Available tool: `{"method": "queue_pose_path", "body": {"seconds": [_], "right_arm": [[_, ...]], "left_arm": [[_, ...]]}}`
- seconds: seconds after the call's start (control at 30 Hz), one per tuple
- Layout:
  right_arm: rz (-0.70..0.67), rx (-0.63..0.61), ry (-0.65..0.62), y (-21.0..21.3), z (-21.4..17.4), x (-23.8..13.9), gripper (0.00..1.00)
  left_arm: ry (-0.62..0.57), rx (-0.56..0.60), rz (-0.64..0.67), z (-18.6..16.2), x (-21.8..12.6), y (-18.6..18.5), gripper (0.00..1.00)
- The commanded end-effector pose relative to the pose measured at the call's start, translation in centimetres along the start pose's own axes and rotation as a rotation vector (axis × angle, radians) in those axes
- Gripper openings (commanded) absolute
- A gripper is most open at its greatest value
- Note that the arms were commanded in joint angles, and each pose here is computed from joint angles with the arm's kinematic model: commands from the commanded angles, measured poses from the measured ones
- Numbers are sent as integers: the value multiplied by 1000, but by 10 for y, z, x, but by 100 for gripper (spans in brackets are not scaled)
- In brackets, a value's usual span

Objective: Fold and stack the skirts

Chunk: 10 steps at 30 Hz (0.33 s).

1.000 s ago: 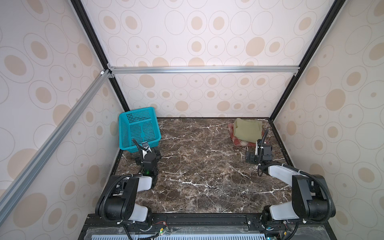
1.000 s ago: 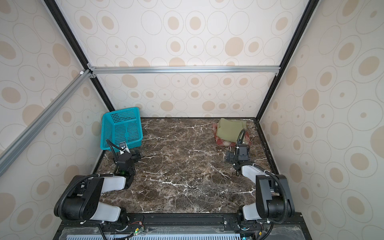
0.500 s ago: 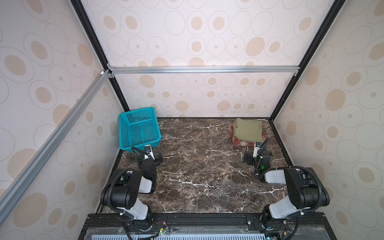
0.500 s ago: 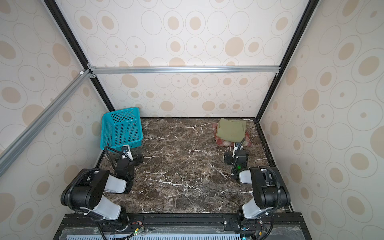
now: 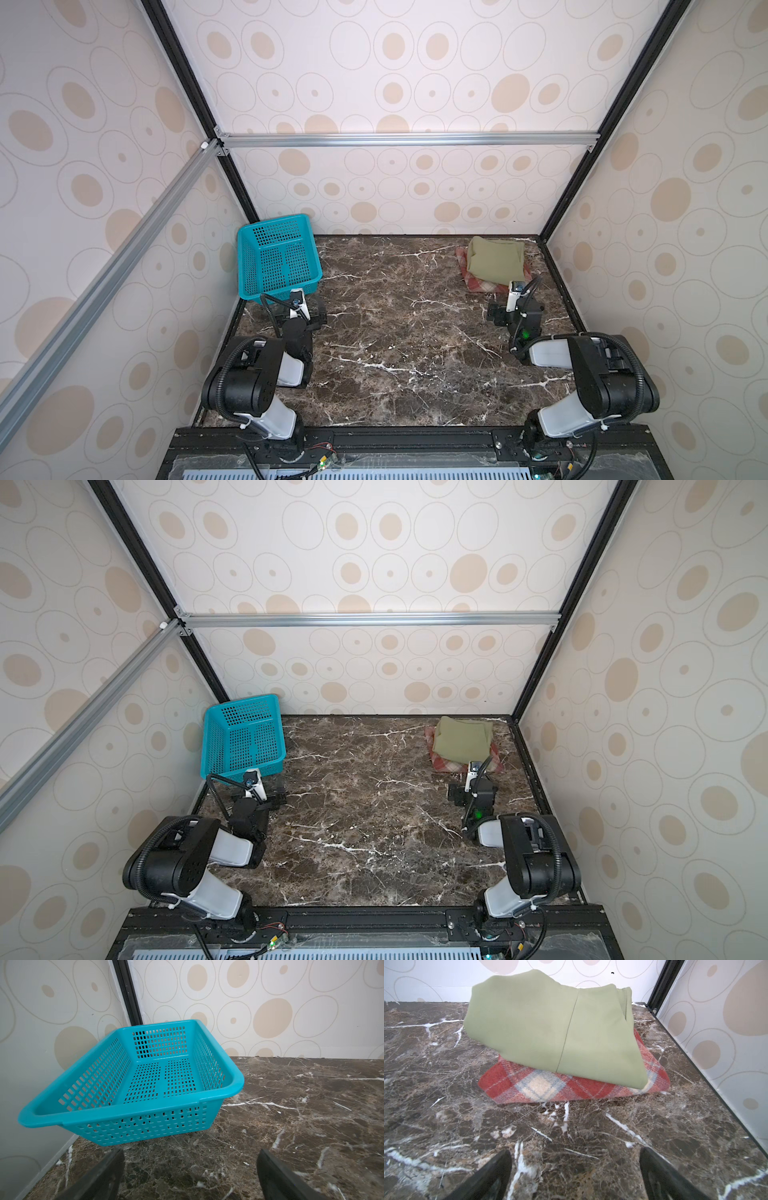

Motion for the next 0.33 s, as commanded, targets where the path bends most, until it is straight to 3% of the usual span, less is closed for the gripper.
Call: {"method": "queue_pose_path", "body": {"seconds": [0.0,0.3], "right_arm": [[12,-8,-30,3,8,0,98],[12,-8,-29,3,8,0,98]], "left_arm": [[-53,12,1,13,2,1,99],[-49,11,-1,13,3,1,99]]}}
Point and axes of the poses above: each gripper's point midway between its finger pads, its own x axis out along the fingers, its own y axis along the line the jaws close on, z = x × y, the point moved 2 cm from there along -x, back along the fingers, and after that the axes turned 2 degrees about -x, right-handed, at the moved point
